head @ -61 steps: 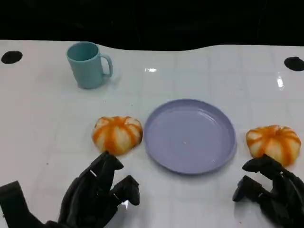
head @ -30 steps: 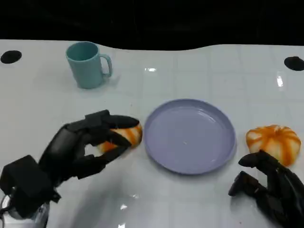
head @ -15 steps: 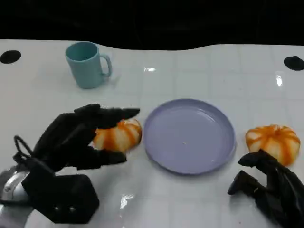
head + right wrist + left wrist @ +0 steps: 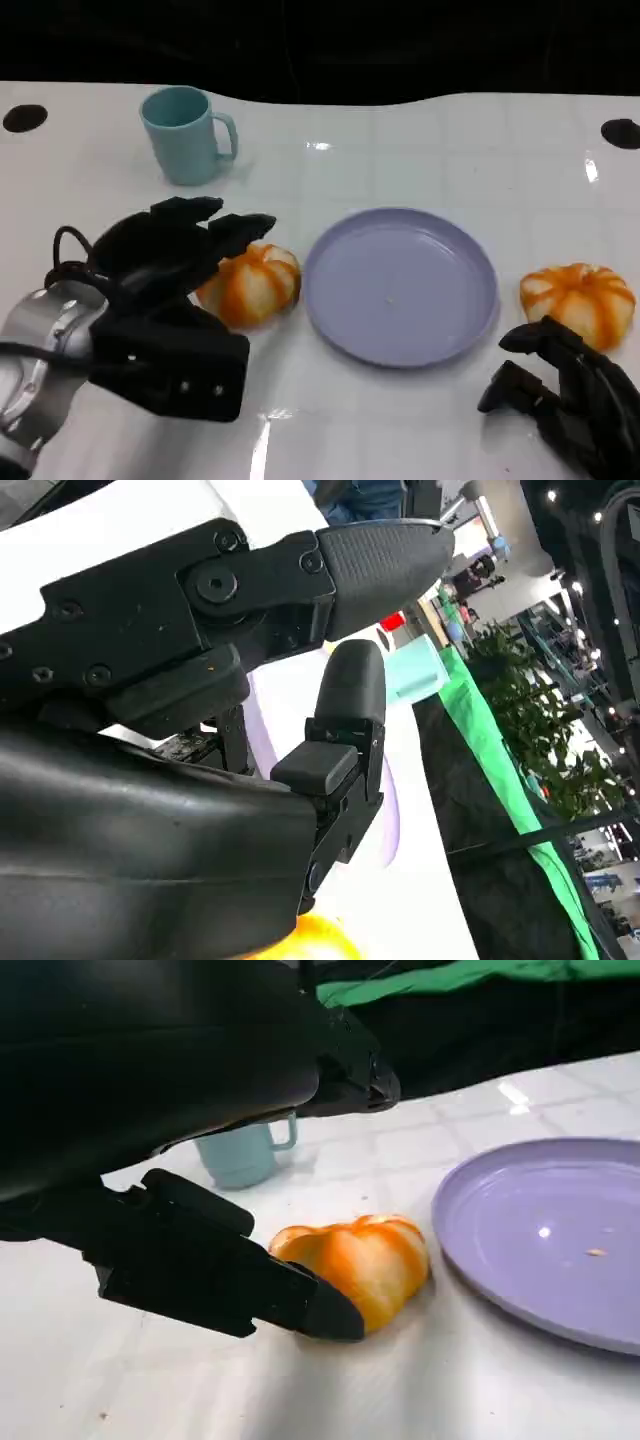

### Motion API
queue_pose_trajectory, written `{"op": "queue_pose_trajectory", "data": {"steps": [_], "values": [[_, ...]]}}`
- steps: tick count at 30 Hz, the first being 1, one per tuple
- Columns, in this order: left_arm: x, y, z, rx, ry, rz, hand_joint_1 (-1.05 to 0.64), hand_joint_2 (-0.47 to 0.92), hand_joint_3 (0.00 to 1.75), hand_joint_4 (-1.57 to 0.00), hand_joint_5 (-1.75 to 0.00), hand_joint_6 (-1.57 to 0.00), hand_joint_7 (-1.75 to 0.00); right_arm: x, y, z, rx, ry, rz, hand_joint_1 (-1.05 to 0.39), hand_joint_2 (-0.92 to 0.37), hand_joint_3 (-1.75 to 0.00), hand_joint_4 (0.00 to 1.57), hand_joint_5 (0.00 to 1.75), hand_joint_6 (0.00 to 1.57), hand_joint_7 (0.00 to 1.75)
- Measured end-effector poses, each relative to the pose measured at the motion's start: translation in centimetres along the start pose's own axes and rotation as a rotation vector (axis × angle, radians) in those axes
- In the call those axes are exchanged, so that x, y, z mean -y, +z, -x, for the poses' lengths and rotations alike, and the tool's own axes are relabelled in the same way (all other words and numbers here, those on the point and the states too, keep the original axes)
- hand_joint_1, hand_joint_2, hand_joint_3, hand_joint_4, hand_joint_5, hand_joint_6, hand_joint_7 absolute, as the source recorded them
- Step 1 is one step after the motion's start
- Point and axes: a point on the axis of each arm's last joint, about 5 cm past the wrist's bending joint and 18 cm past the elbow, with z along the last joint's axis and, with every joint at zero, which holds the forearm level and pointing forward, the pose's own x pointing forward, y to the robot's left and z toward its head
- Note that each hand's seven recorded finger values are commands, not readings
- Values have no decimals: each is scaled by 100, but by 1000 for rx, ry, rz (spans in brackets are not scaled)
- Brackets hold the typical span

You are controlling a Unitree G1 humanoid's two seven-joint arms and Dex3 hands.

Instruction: Grasp the bread from the table and place it into the plate.

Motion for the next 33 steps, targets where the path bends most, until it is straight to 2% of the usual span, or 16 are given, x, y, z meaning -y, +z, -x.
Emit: {"op": "queue_pose_trajectory", "data": {"steps": [5, 11, 16, 23, 28, 31, 33], "values": [[43, 69, -189, -46, -54, 8, -49, 80, 0, -2, -3, -13, -1, -2, 1, 7, 3, -2, 3, -51, -92, -21, 68, 148, 63, 116], [219, 182, -415, -110, -132, 42, -48, 78, 0, -3, -3, -12, 0, -15, 4, 15, 4, -5, 10, -51, -92, -22, 68, 148, 62, 116], [271, 258, -553, -170, -171, 7, -41, 75, 0, -4, -4, -13, -1, -14, 4, 20, 1, -1, 13, -51, -92, -25, 66, 150, 60, 117], [309, 280, -589, -185, -186, 1, -41, 75, 0, -5, -5, -16, -2, -10, 6, 23, -3, 13, 13, -51, -92, -23, 66, 150, 60, 116], [452, 272, -710, -252, -224, 25, -41, 78, 1, -9, -6, -19, -2, -9, 5, 35, -4, 8, 14, -52, -92, -23, 68, 148, 62, 114], [466, 285, -760, -254, -212, 12, -39, 80, 1, -11, -7, -20, -2, -12, 9, 35, -9, 5, 9, -52, -92, -23, 67, 148, 62, 114], [466, 286, -781, -252, -208, 1, -34, 82, 2, -21, -11, -26, -4, -13, 11, 34, -11, 6, 6, -52, -92, -23, 67, 148, 62, 114]]}}
